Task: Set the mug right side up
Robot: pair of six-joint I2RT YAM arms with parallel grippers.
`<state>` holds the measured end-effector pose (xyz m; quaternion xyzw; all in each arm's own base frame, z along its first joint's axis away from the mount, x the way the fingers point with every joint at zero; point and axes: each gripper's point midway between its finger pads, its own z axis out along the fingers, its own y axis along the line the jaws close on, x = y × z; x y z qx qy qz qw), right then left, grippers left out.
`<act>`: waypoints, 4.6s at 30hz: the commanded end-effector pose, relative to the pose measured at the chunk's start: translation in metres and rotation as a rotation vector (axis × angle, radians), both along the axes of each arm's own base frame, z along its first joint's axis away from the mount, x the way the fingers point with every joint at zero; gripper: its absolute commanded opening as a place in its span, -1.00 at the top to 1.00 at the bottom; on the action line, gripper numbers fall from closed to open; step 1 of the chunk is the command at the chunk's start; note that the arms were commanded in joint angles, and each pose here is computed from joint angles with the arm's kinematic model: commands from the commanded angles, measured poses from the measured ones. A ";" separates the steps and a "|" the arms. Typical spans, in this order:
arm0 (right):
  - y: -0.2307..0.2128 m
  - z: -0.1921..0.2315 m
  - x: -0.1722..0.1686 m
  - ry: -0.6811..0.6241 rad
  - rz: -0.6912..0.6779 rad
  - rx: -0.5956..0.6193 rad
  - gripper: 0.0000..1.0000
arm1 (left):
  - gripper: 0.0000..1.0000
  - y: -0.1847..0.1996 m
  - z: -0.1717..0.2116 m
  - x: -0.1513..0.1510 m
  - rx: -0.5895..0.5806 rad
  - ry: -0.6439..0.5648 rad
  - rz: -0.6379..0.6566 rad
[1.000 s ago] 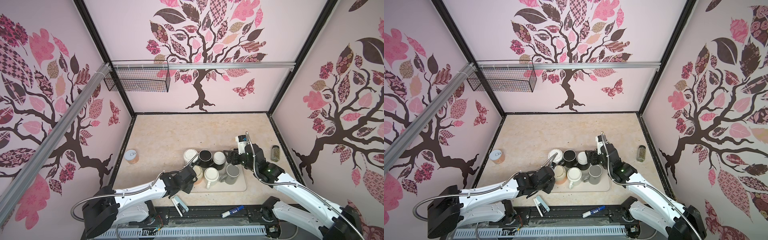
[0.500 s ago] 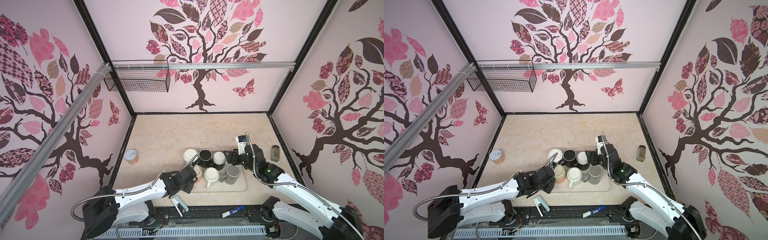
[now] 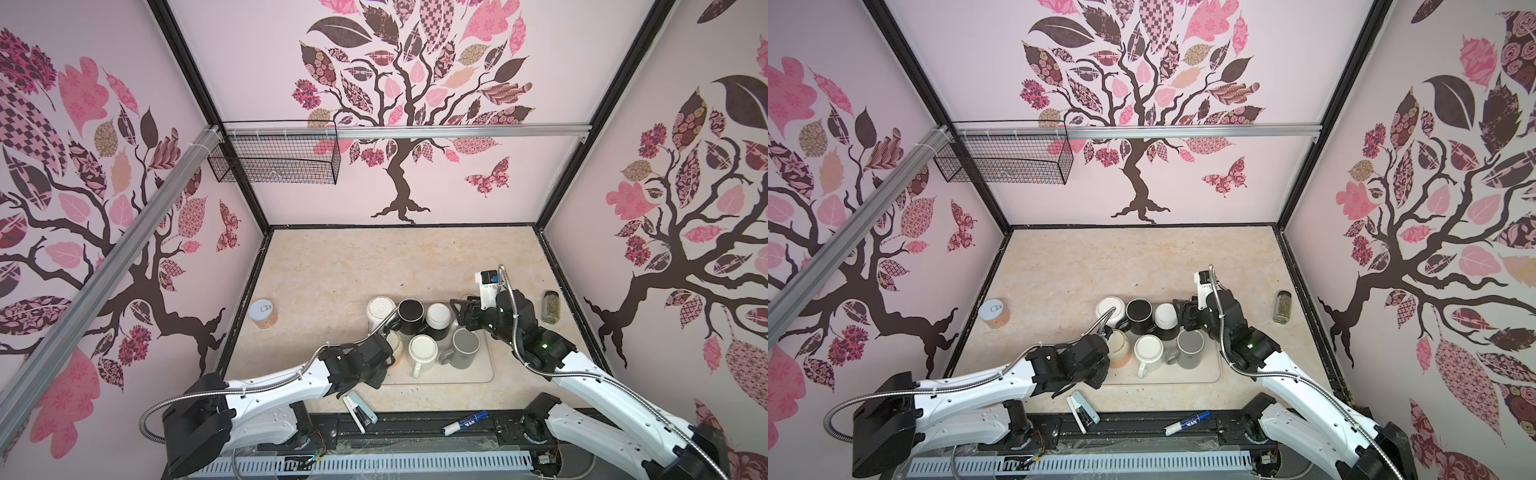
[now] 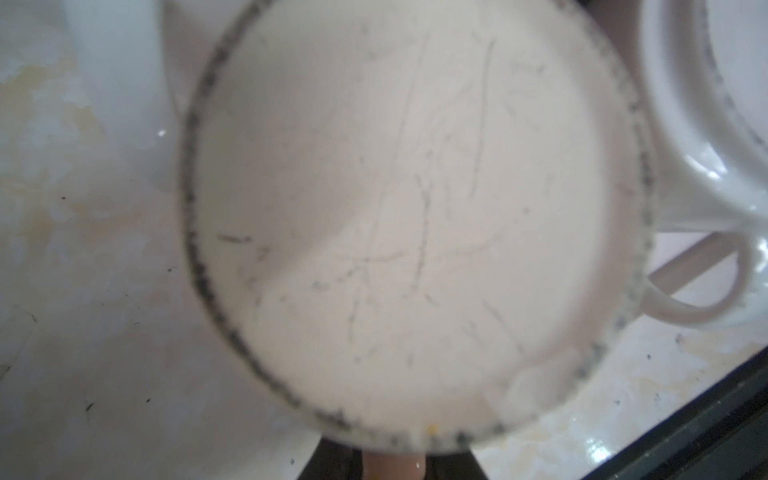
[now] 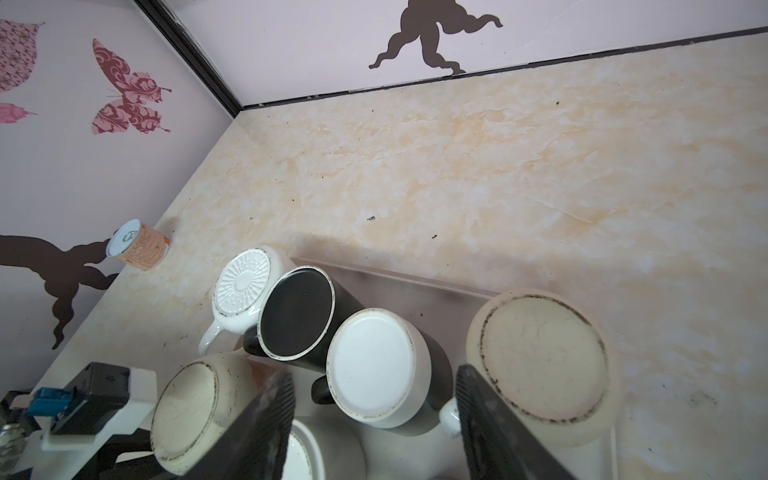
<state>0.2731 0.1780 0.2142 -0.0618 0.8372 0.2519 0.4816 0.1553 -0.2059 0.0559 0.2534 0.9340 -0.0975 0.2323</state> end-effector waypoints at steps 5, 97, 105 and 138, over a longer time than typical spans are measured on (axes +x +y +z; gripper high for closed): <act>0.005 0.013 -0.012 -0.011 0.047 0.060 -0.26 | 1.00 0.007 0.072 0.004 -0.088 -0.140 0.032; 0.064 -0.006 -0.050 0.160 0.314 0.366 -0.13 | 1.00 -0.019 0.090 0.040 -0.423 -0.347 0.261; 0.056 -0.020 -0.050 0.152 0.279 0.352 -0.13 | 1.00 -0.008 0.073 0.009 -0.397 -0.426 0.247; 0.052 -0.040 -0.040 0.152 0.237 0.283 -0.14 | 0.43 0.029 -0.007 -0.006 -0.195 -0.375 0.244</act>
